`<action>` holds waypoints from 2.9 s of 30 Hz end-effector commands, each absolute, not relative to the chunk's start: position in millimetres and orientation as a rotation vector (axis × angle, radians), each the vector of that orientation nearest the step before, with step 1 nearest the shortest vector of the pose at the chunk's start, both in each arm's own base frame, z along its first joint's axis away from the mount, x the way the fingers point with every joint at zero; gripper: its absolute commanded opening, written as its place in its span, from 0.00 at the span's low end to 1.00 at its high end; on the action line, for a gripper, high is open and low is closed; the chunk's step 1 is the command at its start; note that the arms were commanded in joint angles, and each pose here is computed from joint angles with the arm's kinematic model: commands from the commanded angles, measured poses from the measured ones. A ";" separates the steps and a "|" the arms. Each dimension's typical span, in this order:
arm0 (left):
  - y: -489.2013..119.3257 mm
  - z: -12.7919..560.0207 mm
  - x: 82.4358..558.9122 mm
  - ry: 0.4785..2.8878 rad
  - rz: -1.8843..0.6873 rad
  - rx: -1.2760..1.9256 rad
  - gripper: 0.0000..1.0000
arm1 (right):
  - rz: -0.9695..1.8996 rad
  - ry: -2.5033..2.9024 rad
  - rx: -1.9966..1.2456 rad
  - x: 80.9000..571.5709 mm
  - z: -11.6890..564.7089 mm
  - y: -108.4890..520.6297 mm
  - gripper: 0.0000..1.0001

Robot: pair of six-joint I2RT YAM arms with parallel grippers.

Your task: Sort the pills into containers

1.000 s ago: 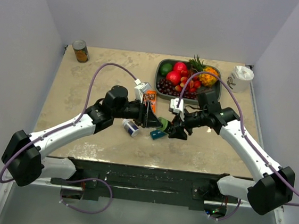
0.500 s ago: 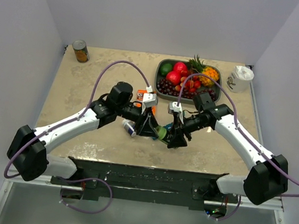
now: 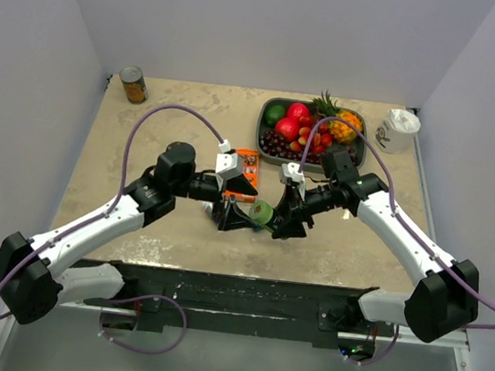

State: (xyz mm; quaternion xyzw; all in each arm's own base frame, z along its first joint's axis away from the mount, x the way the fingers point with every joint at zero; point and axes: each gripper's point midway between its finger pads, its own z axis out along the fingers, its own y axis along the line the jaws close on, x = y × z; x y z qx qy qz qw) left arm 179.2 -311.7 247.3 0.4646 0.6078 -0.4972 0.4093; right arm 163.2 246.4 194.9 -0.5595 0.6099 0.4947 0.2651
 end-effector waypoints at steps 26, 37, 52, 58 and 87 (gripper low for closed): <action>-303.5 293.1 226.0 1.912 -1.518 -0.080 0.99 | 0.397 1.690 -1.445 257.9 207.7 192.1 0.04; -318.7 270.9 231.2 2.012 -1.424 -0.072 0.99 | 0.421 1.686 -1.450 253.1 204.4 194.1 0.04; -338.6 261.7 234.2 2.058 -1.375 -0.005 0.99 | 0.454 1.686 -1.455 250.1 203.9 197.6 0.04; -350.6 260.1 235.7 2.070 -1.378 0.028 0.99 | 0.461 1.683 -1.458 248.6 203.9 198.8 0.04; -373.9 246.2 236.9 2.093 -1.402 0.153 0.44 | 0.536 1.673 -1.460 237.2 204.6 204.3 0.04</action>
